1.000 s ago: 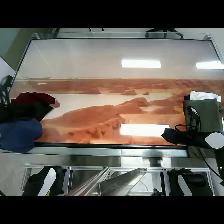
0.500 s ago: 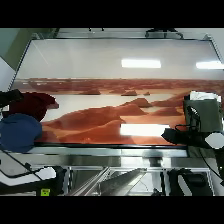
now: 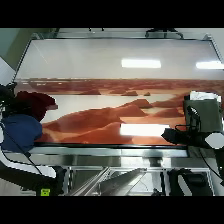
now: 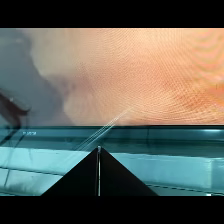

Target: Fold the shirts.

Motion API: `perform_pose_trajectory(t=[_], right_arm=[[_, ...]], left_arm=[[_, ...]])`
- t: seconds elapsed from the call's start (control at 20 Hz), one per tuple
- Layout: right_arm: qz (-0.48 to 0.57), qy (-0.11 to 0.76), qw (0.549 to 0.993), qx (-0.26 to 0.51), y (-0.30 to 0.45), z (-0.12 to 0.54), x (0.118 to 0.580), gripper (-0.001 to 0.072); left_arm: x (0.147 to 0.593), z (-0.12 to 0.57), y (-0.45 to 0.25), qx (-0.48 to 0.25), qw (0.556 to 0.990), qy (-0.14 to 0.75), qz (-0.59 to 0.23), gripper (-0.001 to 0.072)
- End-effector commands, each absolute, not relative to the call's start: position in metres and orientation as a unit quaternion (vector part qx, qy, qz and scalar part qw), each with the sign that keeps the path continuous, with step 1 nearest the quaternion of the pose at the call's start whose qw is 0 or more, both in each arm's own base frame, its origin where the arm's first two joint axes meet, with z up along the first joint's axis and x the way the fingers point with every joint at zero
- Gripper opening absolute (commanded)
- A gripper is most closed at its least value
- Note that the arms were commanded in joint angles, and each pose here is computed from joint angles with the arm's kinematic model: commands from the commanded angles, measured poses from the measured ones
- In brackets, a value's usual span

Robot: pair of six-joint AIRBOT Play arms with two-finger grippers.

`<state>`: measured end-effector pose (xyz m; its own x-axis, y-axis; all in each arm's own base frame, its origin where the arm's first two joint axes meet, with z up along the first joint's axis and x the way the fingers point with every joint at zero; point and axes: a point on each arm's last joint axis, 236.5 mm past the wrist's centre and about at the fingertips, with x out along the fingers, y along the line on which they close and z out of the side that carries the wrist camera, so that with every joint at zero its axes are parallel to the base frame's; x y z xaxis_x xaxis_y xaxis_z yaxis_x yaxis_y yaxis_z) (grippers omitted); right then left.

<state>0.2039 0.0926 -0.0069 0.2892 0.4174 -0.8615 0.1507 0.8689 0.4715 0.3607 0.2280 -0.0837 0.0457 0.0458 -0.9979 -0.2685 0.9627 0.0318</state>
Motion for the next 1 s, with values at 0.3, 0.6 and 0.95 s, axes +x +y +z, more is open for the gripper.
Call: perform_pose_trajectory(t=[0.3, 0.6, 0.95], right_arm=[[0.087, 0.59, 0.766, 0.241, 0.093, -0.007, 0.204, 0.0019], [0.087, 0.59, 0.766, 0.241, 0.093, -0.007, 0.204, 0.0019], [0.086, 0.59, 0.766, 0.238, 0.092, -0.008, 0.204, 0.0019]], left_arm=[[0.414, 0.038, 0.157, 0.008, 0.818, 0.57, 0.07, 0.0014], [0.403, 0.22, -0.101, -0.075, 0.874, 0.408, -0.254, 0.0014], [0.306, 0.186, -0.262, -0.031, 0.792, 0.448, -0.413, 0.0015]])
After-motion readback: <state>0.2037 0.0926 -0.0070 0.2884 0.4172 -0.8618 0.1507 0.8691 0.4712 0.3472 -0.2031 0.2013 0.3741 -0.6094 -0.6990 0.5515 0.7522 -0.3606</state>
